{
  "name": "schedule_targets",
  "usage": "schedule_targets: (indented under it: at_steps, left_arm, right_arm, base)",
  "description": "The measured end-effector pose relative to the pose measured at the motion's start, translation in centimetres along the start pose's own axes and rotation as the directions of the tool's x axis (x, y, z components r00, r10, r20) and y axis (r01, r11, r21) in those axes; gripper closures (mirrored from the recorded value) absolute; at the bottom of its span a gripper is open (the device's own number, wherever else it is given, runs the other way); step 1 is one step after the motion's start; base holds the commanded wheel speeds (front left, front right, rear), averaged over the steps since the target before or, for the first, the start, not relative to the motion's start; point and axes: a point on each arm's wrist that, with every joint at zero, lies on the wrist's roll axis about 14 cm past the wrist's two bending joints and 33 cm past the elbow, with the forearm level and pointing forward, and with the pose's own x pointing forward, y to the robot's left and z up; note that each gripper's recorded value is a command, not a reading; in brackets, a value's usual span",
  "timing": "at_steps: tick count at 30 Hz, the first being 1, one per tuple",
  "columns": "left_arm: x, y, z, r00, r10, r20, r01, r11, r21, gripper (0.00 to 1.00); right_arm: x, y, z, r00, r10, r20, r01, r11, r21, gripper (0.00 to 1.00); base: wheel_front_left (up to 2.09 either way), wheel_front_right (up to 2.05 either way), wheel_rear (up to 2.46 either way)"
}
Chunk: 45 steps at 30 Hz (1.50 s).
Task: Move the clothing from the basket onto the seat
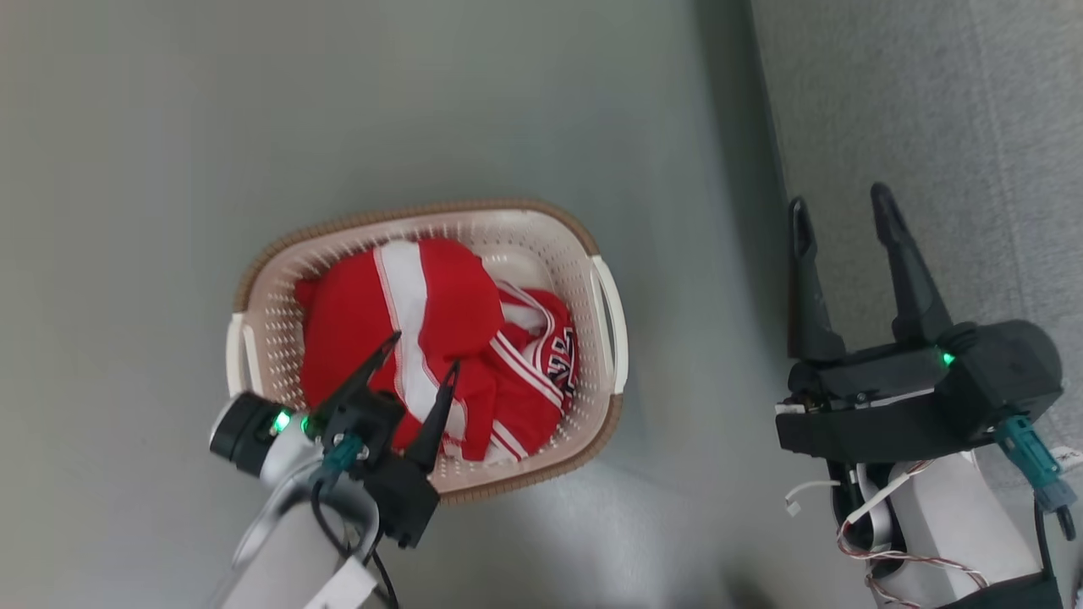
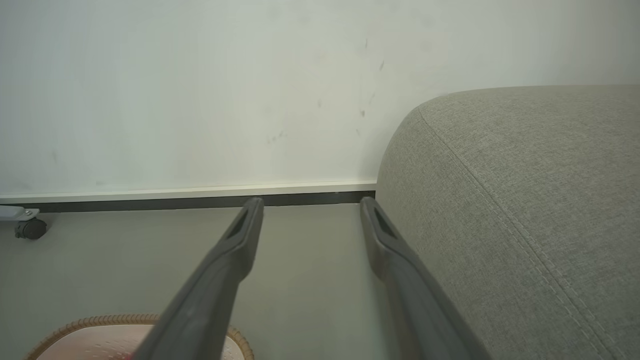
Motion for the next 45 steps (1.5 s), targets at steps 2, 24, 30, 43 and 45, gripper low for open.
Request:
schedule_targets:
  at_steps: [2,24,30,43,45]
  left_arm:
    - [0.9,0.1,-0.8,1.000,-0.010,-0.024,0.011,1.000,0.001,0.00]
    - [5.7,1.4,-11.4,0.957,-0.076,-0.281,0.069,0.997,-0.037,0.00]
    - [6.7,2.5,-12.1,0.953,-0.049,-0.300,0.046,0.999,-0.018,0.00]
    - [7.4,0.8,-10.5,0.965,-0.081,-0.249,0.074,0.997,-0.035,1.00]
    - [7.4,0.8,-9.7,0.971,-0.079,-0.225,0.072,0.997,-0.038,1.00]
  right_arm:
    - [0.4,-0.2,-0.8,1.000,-0.004,-0.012,0.003,1.000,-0.004,0.00]
    - [2.0,-1.9,-8.7,0.987,-0.052,-0.151,0.050,0.999,-0.018,0.00]
    - [2.1,-2.3,-9.0,0.986,-0.061,-0.155,0.057,0.998,-0.027,0.00]
    - [1.7,-2.9,-9.1,0.981,-0.083,-0.174,0.078,0.996,-0.036,0.00]
    - [1.7,-2.8,-8.8,0.982,-0.083,-0.169,0.078,0.996,-0.034,0.00]
  base:
    - [0.00,0.00,0.00]
    - [0.00,0.00,0.00]
    - [0.00,0.00,0.00]
    - [0.00,0.00,0.00]
    - [0.00,0.00,0.00]
